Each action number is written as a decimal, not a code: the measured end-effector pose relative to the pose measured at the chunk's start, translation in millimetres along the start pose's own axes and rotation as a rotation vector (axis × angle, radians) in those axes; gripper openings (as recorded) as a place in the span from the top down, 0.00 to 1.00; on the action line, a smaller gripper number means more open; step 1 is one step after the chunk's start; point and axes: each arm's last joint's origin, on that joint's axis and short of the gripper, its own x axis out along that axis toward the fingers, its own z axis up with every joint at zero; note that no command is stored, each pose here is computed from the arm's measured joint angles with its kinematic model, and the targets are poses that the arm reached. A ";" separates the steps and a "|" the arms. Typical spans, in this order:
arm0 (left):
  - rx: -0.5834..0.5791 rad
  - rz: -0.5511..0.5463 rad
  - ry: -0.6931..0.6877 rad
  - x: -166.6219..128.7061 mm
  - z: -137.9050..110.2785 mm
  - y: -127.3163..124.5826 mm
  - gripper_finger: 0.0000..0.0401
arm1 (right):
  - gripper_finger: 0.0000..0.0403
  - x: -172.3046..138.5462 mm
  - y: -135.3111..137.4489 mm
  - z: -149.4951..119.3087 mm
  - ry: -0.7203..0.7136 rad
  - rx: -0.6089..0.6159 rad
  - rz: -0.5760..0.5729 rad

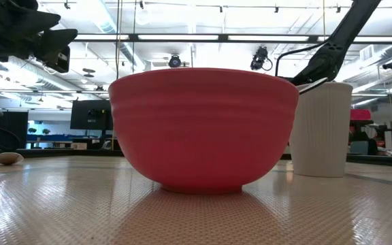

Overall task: Pick & Place Utensil
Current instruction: Put the green straw into the white cup

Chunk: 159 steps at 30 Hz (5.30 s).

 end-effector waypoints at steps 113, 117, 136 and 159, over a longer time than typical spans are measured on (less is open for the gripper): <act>0.000 0.000 0.000 0.0 0.0 0.0 0.59 | 0.82 -50.6 0.7 -57.6 0.376 -0.409 0.198; 0.000 0.000 0.000 0.0 0.0 0.0 0.59 | 0.89 -50.3 0.3 -57.9 0.385 -0.389 0.192; 0.000 0.000 0.000 0.0 0.0 0.0 0.59 | 0.96 -120.2 -15.9 -64.2 0.272 -0.444 0.435; 0.000 0.000 0.001 0.0 -0.1 0.0 0.59 | 0.97 -243.5 -28.1 -75.6 -0.563 -0.661 1.223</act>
